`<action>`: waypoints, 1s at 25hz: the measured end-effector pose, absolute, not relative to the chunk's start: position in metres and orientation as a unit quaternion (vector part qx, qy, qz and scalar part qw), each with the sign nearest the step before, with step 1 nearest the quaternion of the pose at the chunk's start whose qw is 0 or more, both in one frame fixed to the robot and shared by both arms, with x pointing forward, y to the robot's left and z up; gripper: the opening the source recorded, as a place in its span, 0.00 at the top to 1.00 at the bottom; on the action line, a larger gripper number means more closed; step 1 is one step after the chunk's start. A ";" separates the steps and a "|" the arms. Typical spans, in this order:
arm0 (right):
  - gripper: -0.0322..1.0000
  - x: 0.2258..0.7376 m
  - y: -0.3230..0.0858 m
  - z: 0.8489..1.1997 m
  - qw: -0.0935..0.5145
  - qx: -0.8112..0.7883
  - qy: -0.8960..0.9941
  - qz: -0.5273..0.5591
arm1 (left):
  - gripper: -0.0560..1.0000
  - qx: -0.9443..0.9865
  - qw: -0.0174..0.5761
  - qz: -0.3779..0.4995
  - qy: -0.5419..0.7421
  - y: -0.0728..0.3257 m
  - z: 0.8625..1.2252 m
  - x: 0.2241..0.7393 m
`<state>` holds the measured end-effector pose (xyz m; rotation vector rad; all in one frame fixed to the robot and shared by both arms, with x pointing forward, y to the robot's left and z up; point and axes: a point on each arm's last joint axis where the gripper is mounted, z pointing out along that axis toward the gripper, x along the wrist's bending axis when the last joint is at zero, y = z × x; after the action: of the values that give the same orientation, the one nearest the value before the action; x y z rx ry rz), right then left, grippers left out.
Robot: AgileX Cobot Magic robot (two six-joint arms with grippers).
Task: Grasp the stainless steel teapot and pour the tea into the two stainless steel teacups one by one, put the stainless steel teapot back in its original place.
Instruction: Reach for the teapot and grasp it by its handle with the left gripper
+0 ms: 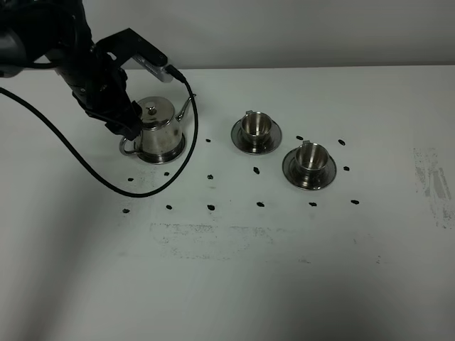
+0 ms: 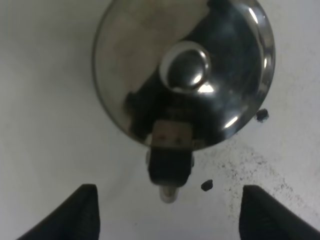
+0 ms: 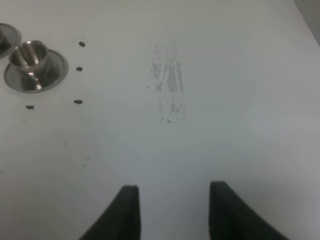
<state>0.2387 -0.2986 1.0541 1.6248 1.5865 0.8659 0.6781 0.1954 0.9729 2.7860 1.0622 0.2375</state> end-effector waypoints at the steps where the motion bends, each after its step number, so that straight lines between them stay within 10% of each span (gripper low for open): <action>1: 0.66 0.239 -0.299 1.054 0.348 0.627 0.612 0.334 | 0.41 0.929 0.074 0.076 0.355 0.195 0.969 0.679; 25: 0.72 0.239 -0.299 1.054 0.348 0.627 0.612 0.334 | 0.41 0.923 0.079 0.084 0.366 0.184 0.944 0.687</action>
<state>0.2387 -0.2986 1.0541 1.6246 1.5867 0.8657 0.6868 0.1842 0.9442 2.7638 1.0956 0.2527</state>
